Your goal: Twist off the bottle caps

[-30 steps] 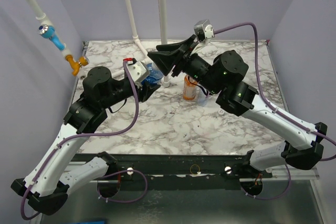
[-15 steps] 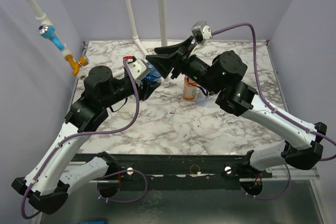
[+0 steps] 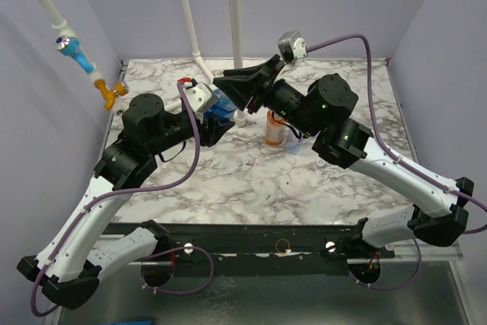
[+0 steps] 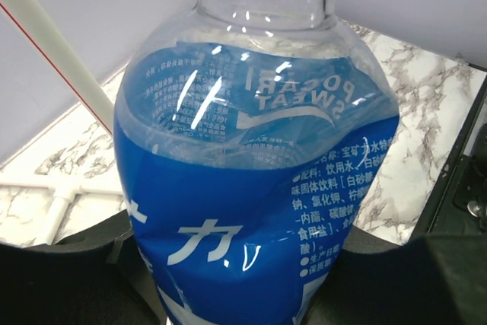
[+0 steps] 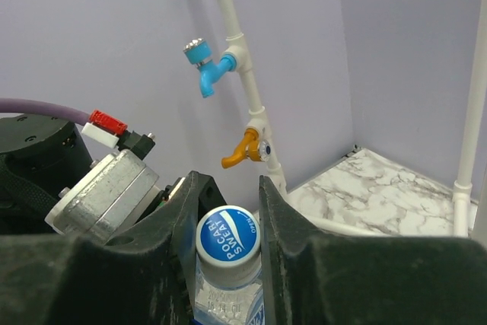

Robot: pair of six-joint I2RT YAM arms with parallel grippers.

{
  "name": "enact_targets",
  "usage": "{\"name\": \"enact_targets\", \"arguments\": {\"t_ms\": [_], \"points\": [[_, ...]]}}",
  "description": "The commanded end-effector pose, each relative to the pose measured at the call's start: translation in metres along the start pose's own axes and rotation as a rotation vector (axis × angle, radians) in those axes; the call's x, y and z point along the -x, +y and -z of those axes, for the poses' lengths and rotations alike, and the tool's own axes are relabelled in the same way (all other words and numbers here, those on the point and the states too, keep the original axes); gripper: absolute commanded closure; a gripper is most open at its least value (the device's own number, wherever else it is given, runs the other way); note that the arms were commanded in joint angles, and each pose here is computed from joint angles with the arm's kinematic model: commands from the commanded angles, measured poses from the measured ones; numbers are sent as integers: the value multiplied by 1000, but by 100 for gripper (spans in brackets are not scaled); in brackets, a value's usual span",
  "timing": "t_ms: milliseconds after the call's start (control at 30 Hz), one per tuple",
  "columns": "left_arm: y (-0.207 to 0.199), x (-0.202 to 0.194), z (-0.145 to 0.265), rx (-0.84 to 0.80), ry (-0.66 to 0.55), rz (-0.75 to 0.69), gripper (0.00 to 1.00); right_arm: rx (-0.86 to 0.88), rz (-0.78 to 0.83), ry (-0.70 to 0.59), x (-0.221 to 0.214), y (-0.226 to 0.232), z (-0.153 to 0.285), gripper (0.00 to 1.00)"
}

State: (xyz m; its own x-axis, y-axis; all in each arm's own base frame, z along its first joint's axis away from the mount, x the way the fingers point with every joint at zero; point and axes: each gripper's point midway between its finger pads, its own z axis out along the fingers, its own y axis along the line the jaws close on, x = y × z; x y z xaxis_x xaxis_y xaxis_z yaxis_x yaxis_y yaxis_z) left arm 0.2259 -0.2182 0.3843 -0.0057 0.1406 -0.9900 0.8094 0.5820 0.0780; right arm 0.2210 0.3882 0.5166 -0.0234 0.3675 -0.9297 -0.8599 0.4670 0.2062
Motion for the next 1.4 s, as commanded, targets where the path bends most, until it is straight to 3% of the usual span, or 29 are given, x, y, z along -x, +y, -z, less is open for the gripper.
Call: {"name": "enact_targets", "arguments": {"t_ms": [0, 333, 433, 500, 567, 667, 733, 800, 967, 1167, 1367], "points": [[-15, 37, 7, -67, -94, 64, 75, 93, 38, 57, -10, 16, 9, 100], [-66, 34, 22, -322, -28, 214, 75, 690, 13, 209, -19, 85, 70, 99], [-74, 33, 27, -366, 2, 240, 76, 699, -10, 233, -25, 84, 72, 99], [-73, 31, 27, -363, 22, 244, 76, 618, -24, 253, -31, 71, 66, 96], [-69, 27, 26, -338, 40, 225, 76, 437, -27, 244, -31, 45, 52, 74], [-56, 19, 22, -274, 61, 189, 76, 131, -42, 207, -24, -2, 42, 28], [-48, 12, 20, -241, 76, 149, 76, 19, -54, 178, -15, -19, 45, 10], [-39, 5, 18, -205, 90, 96, 76, -34, -77, 151, -6, -25, 50, 1], [-17, -6, 19, -113, 113, -37, 76, -118, -112, 143, -1, -36, 52, 0], [-4, -18, 16, -38, 117, -63, 79, -267, -136, 130, -11, -63, 48, 0], [15, -30, 10, 70, 117, -51, 87, -217, -160, 85, -16, -58, 38, 2]]}}
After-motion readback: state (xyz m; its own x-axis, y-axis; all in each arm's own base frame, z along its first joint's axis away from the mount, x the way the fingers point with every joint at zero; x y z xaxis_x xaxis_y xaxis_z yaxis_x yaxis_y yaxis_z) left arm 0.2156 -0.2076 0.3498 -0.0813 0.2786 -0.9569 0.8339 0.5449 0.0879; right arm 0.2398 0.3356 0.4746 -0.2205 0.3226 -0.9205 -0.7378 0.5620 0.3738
